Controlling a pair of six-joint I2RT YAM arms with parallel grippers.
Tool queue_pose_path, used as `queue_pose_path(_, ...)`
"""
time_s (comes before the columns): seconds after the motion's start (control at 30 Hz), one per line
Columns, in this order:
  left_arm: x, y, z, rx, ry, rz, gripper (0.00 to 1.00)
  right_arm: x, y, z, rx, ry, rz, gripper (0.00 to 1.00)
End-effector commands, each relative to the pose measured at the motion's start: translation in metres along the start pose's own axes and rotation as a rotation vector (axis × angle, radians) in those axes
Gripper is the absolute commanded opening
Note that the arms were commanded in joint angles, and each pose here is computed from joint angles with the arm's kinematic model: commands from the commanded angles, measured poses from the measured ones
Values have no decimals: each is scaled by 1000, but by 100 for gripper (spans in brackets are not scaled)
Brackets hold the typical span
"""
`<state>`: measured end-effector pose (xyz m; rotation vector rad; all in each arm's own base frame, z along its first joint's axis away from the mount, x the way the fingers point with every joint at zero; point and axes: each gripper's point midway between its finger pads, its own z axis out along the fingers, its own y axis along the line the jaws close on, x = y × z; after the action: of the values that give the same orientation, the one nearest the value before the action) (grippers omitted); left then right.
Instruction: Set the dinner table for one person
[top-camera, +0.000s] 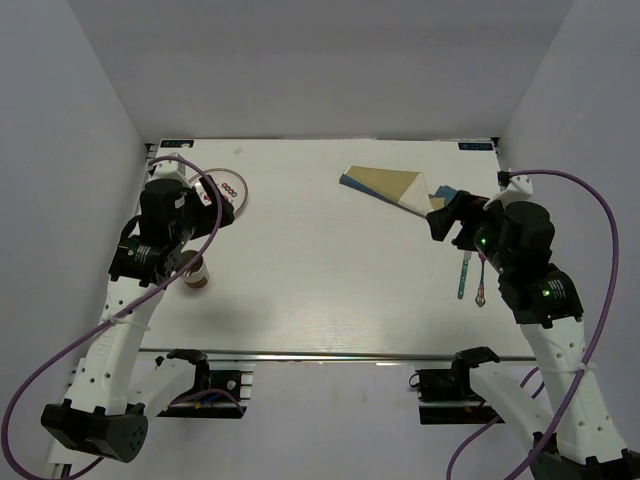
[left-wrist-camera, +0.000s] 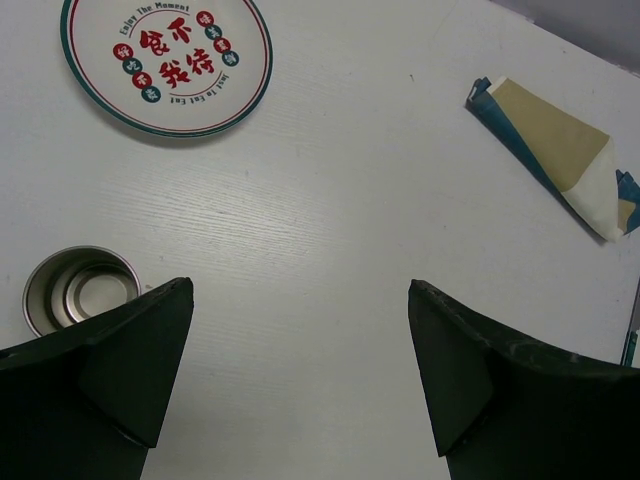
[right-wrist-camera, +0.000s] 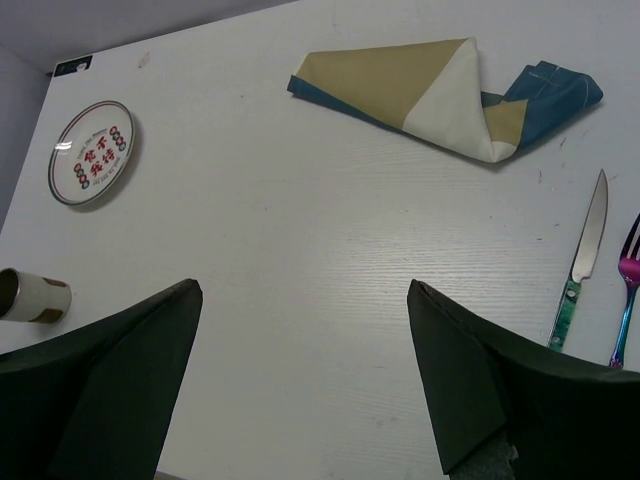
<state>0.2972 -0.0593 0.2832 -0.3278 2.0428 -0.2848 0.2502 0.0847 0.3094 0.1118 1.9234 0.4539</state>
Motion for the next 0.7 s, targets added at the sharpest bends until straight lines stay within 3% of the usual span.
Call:
queue_pose_path(0.0,-14,-4,-10,11,-43,4,98,-19,12,-4,-51,-72,-2,89)
queue_pose_path(0.1,-12,-6,-6,19,-32,3,98,-16,12,14,-64,-83,28,89)
queue_pose_path(0.27,-9,-18,4,66,15,6,98,9,9,102,-66,51,47,89)
queue_pose_path(0.37,-10,-24,9,82,41,23,98,22,-21,165,42,139,8,89)
queue_pose_path(0.4,-8,-27,10,98,55,28,98,2,-30,181,65,112,21,89)
queue_pose_path(0.43,-4,-27,14,96,77,41,98,24,-45,210,105,185,42,89)
queue_pose_path(0.47,-5,-34,11,133,91,44,98,7,-42,224,78,174,55,89)
queue_pose_path(0.5,-4,-36,12,141,104,53,98,25,-69,247,121,242,83,89)
queue_pose_path(0.67,6,-43,12,197,146,78,98,26,-102,303,107,298,21,89)
